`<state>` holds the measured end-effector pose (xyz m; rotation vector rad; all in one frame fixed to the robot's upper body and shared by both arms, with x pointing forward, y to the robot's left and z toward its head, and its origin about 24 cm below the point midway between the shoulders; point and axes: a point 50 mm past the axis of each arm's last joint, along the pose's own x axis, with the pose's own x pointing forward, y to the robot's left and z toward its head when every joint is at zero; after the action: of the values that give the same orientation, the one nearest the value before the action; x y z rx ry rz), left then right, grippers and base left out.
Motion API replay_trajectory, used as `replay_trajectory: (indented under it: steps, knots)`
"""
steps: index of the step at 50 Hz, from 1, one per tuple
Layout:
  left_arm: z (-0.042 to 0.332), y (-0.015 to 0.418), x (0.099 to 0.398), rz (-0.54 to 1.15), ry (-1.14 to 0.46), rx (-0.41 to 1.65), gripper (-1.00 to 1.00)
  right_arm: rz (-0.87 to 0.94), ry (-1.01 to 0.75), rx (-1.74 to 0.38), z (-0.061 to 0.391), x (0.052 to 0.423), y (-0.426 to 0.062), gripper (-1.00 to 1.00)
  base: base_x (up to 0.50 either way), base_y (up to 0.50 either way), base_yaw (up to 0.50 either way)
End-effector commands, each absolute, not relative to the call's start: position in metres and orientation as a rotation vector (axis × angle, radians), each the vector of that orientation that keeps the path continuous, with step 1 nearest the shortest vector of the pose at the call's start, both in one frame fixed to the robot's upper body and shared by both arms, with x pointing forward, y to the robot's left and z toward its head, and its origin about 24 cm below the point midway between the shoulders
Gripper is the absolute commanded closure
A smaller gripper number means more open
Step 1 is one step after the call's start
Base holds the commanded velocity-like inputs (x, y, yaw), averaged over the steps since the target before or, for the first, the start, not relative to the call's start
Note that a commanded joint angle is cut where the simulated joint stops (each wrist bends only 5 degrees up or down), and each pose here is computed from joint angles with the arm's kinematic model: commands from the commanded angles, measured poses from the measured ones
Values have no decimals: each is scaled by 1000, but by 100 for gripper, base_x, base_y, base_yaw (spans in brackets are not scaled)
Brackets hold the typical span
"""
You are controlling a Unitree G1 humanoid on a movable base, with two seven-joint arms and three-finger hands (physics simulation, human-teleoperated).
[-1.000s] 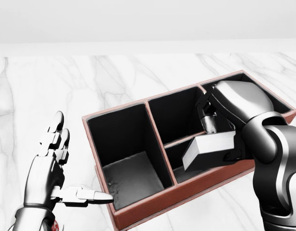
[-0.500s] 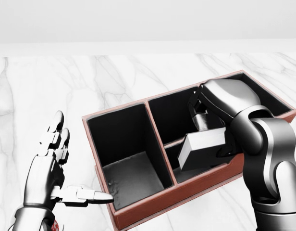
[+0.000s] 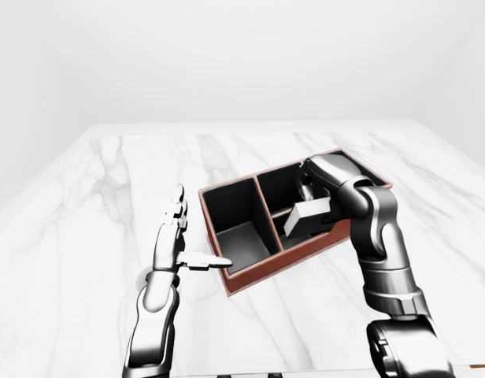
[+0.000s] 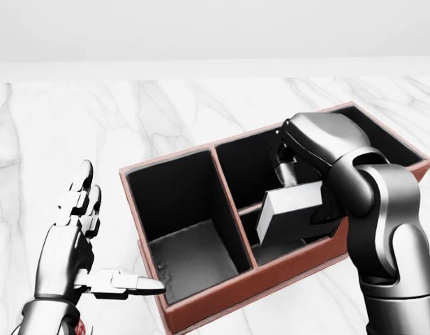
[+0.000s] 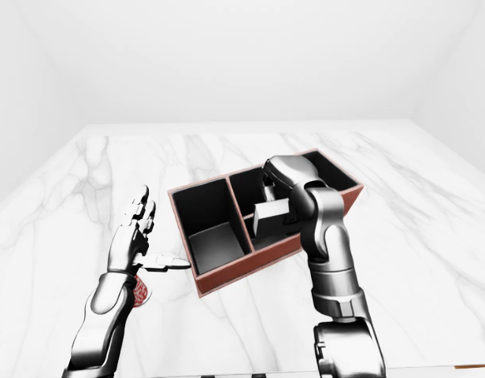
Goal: Pick up the book and place it in the back compartment of the caddy.
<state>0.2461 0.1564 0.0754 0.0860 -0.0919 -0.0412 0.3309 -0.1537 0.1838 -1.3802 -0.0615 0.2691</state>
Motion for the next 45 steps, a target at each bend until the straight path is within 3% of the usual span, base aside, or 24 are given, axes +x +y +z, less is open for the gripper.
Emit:
replay_trajectory:
  steps: [1,45]
  knots:
    - [74,156,246,-41,-87,86,-100,276,-51,-1408,183,336,-154,100,0,0,0]
    - [75,156,245,-40,-89,90,-100,240,-72,-1374,176,351,-153,100,0,0,0]
